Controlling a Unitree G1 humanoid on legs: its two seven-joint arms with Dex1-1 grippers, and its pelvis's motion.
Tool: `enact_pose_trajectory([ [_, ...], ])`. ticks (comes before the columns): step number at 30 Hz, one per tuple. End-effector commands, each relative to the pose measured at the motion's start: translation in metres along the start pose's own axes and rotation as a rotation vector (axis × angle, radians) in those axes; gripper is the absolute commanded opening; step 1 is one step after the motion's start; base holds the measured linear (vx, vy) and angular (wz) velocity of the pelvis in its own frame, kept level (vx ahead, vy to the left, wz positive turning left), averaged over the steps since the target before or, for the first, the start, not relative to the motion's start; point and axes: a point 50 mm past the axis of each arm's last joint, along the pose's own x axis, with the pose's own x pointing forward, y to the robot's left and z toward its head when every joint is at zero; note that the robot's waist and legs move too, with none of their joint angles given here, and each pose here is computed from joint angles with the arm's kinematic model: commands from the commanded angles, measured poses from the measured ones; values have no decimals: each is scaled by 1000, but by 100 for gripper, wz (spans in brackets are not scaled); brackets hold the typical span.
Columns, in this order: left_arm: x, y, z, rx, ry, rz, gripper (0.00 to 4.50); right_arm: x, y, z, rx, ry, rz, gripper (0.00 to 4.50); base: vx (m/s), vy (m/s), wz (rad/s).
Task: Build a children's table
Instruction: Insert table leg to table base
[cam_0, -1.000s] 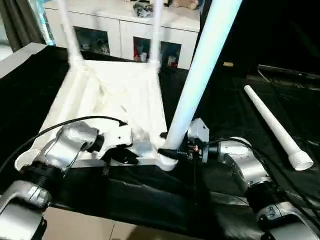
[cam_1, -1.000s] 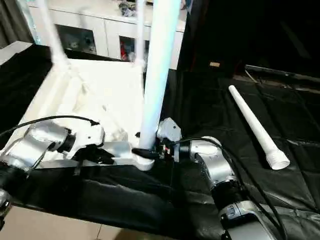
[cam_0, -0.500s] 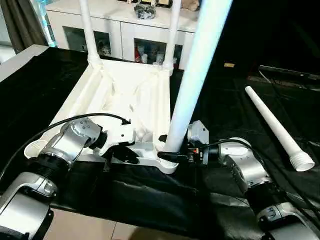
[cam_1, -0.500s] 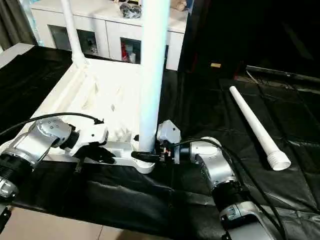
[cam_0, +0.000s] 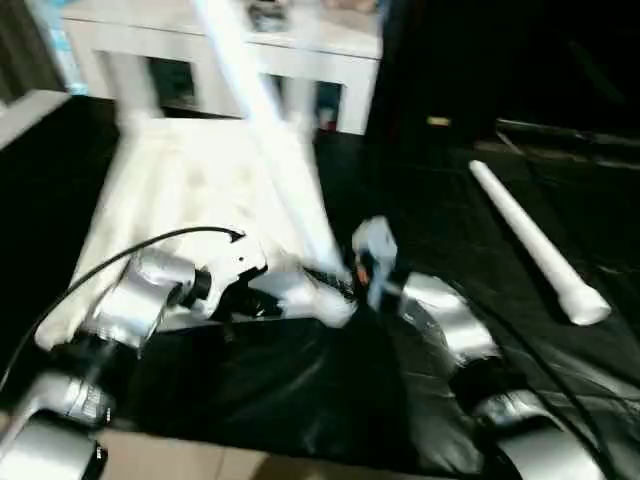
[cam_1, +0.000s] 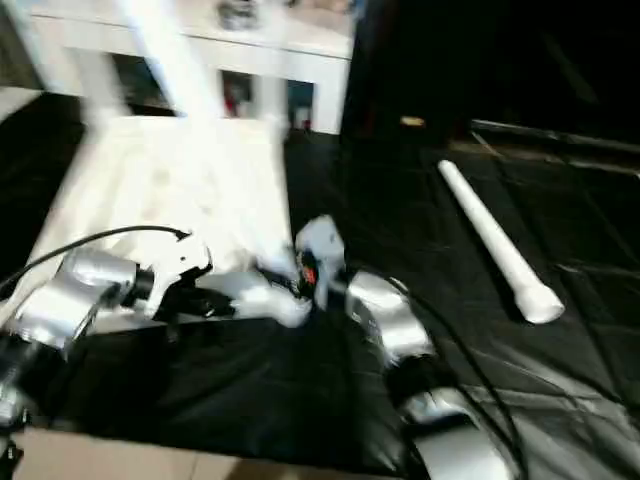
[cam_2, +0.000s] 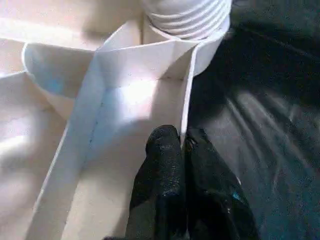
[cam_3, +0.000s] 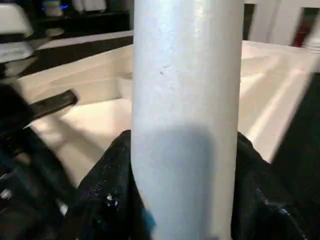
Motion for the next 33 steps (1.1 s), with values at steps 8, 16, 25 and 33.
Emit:
enact_pose_trajectory([
  [8,-16,9,7,61,-29,147,0,-23,-14,-20,133,-27,-93,191,0,0,0],
  [16,-21,10,14,109,-61,83,58,-38,-18,22,118,-194,50,191,0,0,0],
  [25,-47,20,41,31,-326,27,134,-46,-13,39,174,-221,160,191,0,0,0],
  [33,-72,27,105,-153,-789,-90,199,-45,1,76,311,-351,300,191,0,0,0],
])
